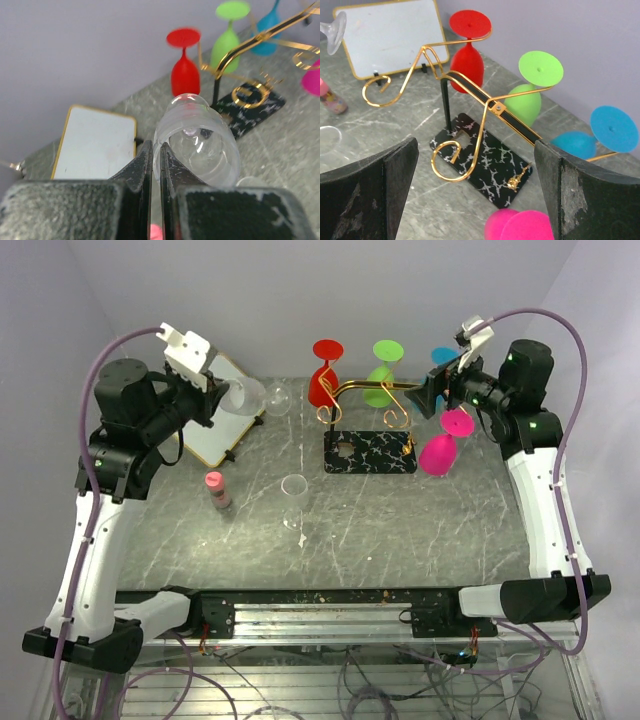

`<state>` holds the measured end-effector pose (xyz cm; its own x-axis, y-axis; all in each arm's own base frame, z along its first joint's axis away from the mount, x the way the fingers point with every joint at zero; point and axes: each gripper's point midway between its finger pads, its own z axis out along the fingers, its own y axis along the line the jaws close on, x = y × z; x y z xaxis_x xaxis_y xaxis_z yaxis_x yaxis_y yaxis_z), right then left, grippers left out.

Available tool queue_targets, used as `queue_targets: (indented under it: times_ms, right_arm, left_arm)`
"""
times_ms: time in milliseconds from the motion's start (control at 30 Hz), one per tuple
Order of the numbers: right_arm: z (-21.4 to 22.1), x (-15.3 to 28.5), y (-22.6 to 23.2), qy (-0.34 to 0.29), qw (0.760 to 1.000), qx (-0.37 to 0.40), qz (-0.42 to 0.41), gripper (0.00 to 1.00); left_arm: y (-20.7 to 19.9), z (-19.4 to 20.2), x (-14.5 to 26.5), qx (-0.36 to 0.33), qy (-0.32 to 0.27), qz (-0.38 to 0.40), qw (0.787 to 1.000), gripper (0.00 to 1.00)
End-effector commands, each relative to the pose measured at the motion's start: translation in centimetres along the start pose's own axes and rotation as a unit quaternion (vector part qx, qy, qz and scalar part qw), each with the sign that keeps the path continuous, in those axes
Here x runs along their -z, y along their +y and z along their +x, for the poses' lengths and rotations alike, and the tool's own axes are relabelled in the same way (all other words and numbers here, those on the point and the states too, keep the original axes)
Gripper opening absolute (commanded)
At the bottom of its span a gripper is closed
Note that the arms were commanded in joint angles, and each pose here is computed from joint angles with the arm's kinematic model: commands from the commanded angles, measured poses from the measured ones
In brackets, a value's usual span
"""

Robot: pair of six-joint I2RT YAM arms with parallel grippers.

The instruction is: Place the wine glass upside down on the wine glass rack

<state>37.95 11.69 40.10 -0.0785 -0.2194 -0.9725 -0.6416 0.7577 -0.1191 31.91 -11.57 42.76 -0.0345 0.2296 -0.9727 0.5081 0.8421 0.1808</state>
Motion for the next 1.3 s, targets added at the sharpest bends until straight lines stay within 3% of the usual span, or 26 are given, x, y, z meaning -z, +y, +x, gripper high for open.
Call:
queue_targets:
  times_ms: [0,300,800,1000,1167,1267]
  right_arm:
    - [-3.4,0.2,1.2,-0.057,0.998,-0.024,-0.030,0.98]
    - [-4.9,-2.9,6.1,-0.098,0.965,-0.165,-0.180,0.89]
    - [-2.8,-9.9,13.0,-0.032,0.956,-0.203,-0.212,0.75]
    - [-2.8,-10.5,14.3,-0.028,0.947,-0.215,-0.237,0.59]
    - [-2.7,-10.9,15.3,-0.024,0.942,-0.221,-0.251,0.37]
    - [-2.6,-11.0,15.7,-0.022,0.941,-0.223,-0.255,0.33]
  left_arm:
    - [-2.6,-7.2,1.3,0.017,-0.112,0.083,0.990,0.07]
    - [-3.9,-10.1,-0.4,0.077,-0.148,0.144,0.976,0.07]
    - [-4.1,-8.8,-1.6,0.094,-0.137,0.152,0.974,0.07]
    - [-4.1,-8.4,-1.9,0.092,-0.133,0.152,0.975,0.07]
    - [-4.0,-8.2,-2.1,0.091,-0.132,0.151,0.975,0.07]
    - [-4.0,-8.0,-2.2,0.089,-0.130,0.150,0.976,0.07]
